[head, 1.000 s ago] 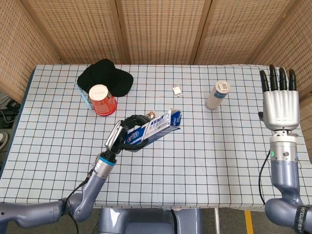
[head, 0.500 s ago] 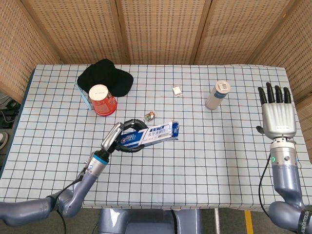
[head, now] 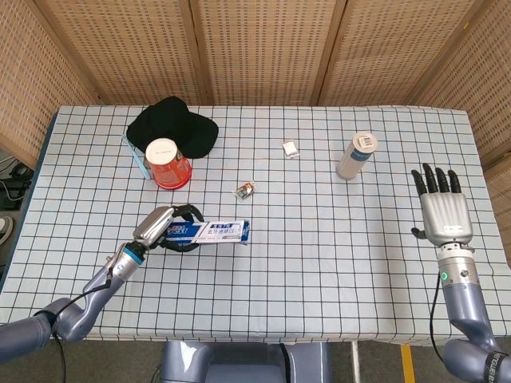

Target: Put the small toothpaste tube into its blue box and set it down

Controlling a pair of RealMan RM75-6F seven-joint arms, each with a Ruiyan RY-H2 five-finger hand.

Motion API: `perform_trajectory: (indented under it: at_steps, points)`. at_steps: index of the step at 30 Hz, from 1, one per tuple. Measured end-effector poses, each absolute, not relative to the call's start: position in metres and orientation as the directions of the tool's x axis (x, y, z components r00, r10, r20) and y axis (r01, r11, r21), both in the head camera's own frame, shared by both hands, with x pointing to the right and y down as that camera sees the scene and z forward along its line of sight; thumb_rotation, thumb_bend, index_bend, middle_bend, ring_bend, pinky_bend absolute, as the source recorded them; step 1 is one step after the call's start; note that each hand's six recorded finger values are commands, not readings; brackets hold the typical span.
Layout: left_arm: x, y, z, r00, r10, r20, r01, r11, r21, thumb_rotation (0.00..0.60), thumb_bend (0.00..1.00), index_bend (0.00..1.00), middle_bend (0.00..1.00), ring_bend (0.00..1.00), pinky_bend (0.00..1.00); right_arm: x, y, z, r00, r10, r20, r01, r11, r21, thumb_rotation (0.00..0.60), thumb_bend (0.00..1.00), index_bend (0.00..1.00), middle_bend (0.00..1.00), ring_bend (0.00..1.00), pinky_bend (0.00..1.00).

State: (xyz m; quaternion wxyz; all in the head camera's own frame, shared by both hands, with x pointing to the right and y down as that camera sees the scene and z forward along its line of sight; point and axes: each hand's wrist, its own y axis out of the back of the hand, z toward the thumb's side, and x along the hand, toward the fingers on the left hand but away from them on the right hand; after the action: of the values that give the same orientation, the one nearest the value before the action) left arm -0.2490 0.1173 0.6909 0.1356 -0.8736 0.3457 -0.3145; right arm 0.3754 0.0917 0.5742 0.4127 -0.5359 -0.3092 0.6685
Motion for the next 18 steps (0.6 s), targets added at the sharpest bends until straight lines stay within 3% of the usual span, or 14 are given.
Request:
perform_trajectory:
  at_steps: [5, 8, 12, 13, 18]
  points:
    - [-0.254, 0.123, 0.71, 0.548, -0.683, 0.483, -0.491, -0.73, -0.476, 0.6, 0.29, 0.51, 0.38, 0.4, 0.33, 0.378, 0.102, 0.589, -0.071, 0.875, -0.478, -0.206, -0.482, -0.851, 0.6, 0.0, 0.03, 0.0, 0.01, 0.06]
    - [-0.253, 0.126, 0.718, 0.531, -0.691, 0.491, -0.489, -0.723, -0.488, 0.6, 0.21, 0.46, 0.33, 0.35, 0.28, 0.38, 0.105, 0.594, -0.062, 0.876, -0.479, -0.198, -0.481, -0.854, 0.6, 0.0, 0.04, 0.0, 0.01, 0.06]
    - [-0.252, 0.131, 0.726, 0.518, -0.673, 0.527, -0.481, -0.739, -0.471, 0.6, 0.03, 0.08, 0.03, 0.03, 0.04, 0.381, 0.108, 0.597, -0.051, 0.878, -0.476, -0.194, -0.477, -0.857, 0.6, 0.0, 0.04, 0.0, 0.01, 0.06]
    - [-0.251, 0.133, 0.727, 0.519, -0.666, 0.535, -0.486, -0.745, -0.457, 0.6, 0.0, 0.02, 0.0, 0.0, 0.0, 0.382, 0.109, 0.597, -0.048, 0.878, -0.476, -0.192, -0.476, -0.859, 0.6, 0.0, 0.04, 0.0, 0.01, 0.05]
    - [-0.251, 0.13, 0.715, 0.524, -0.688, 0.502, -0.549, -0.723, -0.418, 0.6, 0.0, 0.0, 0.0, 0.0, 0.0, 0.383, 0.112, 0.593, -0.037, 0.885, -0.464, -0.183, -0.463, -0.867, 0.6, 0.0, 0.04, 0.01, 0.01, 0.05]
